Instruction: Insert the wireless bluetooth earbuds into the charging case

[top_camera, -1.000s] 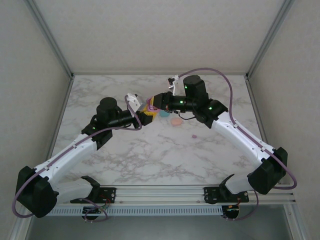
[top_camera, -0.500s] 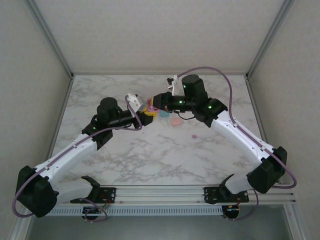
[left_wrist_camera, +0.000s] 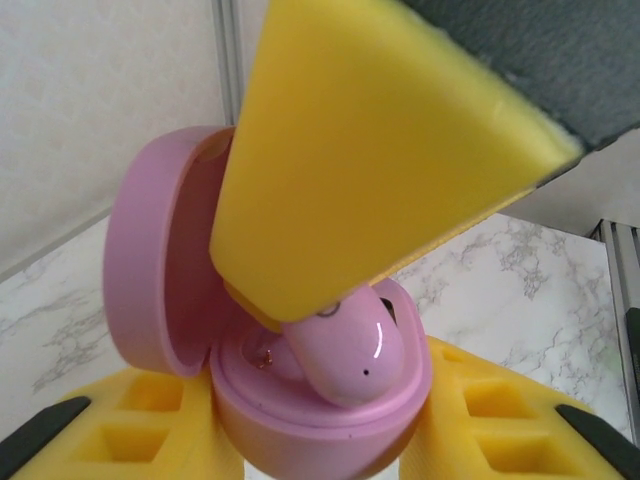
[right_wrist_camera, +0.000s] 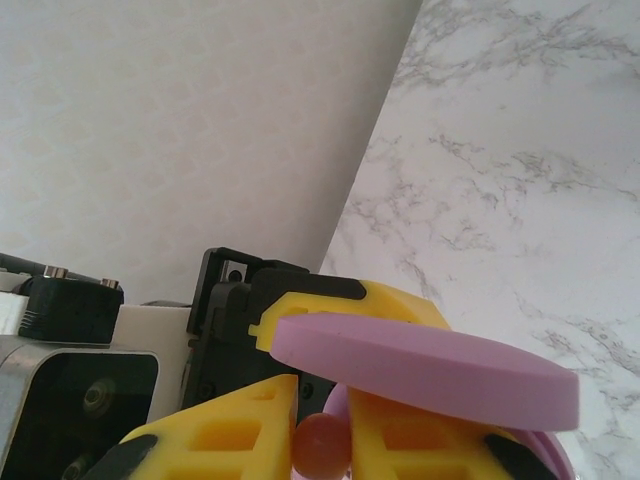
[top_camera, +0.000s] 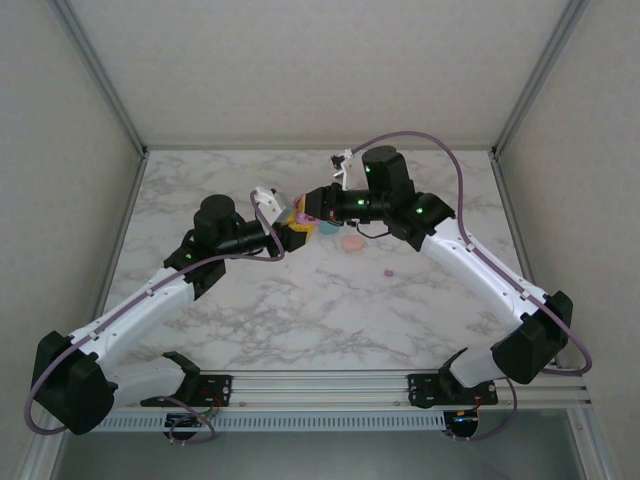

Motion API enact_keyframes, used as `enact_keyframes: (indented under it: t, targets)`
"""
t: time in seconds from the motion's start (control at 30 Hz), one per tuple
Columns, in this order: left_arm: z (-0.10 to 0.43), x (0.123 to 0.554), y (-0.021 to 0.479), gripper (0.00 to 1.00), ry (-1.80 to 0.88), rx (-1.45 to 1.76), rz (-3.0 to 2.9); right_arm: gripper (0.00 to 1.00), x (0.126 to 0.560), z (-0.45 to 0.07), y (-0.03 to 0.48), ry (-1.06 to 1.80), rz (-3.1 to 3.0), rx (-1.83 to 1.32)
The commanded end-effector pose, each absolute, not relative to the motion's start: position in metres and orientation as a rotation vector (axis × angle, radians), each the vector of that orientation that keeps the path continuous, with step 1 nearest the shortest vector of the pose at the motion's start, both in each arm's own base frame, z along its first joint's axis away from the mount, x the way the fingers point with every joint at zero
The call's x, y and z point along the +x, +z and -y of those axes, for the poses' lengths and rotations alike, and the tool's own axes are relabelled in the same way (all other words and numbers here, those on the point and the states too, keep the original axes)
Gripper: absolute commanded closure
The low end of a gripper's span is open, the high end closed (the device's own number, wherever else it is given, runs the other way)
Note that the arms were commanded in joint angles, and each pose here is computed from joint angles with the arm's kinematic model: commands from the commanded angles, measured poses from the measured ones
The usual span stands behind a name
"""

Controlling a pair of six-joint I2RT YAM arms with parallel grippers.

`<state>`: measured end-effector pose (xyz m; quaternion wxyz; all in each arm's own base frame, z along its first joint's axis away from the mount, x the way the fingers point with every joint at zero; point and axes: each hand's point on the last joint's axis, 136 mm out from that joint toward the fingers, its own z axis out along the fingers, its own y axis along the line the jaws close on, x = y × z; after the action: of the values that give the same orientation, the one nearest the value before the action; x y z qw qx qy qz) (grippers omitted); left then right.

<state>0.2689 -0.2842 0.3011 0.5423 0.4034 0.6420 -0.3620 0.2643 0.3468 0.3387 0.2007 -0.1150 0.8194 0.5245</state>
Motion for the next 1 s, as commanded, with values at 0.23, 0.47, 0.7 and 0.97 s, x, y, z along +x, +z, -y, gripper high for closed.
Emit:
enact_keyframes:
  t: [0.23,0.47,0.7,0.97]
  targets:
    - [0.287,0.264,0.341,0.63,-0.863,0.951,-1.397,0.75,0.267,-0.340,0.324,1.330,-2.374,-0.278]
    - [0.287,0.265,0.339,0.64,-0.864,0.951,-1.402,0.68,0.267,-0.338,0.335,1.338,-2.337,-0.277]
    - [0.287,0.266,0.338,0.64,-0.861,0.949,-1.405,0.60,0.266,-0.333,0.344,1.327,-2.307,-0.268]
    - [0.285,0.267,0.334,0.64,-0.844,0.944,-1.421,0.56,0.255,-0.322,0.367,1.334,-2.224,-0.304]
